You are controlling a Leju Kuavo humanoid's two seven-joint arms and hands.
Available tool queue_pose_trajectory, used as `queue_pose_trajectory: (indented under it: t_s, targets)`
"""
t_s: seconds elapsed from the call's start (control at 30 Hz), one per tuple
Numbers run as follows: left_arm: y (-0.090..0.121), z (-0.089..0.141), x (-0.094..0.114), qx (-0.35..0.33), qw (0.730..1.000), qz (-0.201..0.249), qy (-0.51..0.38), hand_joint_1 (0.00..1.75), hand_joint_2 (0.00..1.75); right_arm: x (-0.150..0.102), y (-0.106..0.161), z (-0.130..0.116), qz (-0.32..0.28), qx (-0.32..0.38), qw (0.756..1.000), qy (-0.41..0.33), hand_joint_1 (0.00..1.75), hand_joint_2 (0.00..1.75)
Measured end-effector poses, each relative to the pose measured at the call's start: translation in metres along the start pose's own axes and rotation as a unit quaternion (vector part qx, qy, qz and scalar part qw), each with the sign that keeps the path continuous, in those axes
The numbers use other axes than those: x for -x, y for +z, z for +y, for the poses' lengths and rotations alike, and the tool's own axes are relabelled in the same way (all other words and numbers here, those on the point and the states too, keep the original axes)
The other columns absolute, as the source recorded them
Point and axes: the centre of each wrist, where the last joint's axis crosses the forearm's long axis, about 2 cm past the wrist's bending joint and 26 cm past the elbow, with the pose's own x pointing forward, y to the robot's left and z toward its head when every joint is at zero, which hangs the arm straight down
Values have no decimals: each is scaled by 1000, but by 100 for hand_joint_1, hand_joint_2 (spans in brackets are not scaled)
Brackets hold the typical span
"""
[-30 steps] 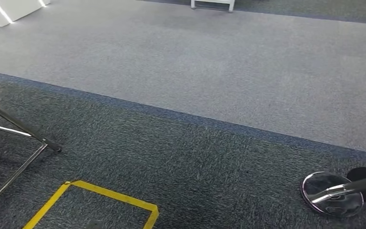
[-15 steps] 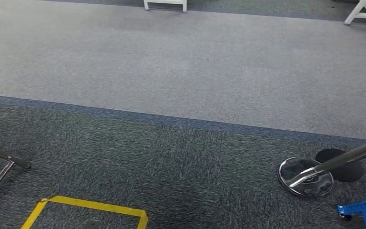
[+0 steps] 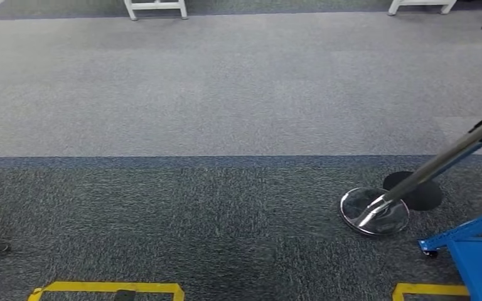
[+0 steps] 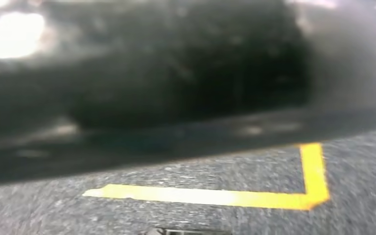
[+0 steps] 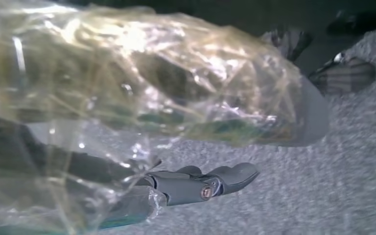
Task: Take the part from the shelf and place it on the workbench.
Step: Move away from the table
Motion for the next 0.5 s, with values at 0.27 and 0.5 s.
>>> queue_pose_trajectory:
  t_s: [0.27,0.5]
  targets:
    - [2,1,4,0,1000,4,-1,0,0,1,0,0,3,2,1000,5,0,0]
    - [1,0,2,0,1000,2,0,0,0,2,0,0,5,2,1000,5,0,0]
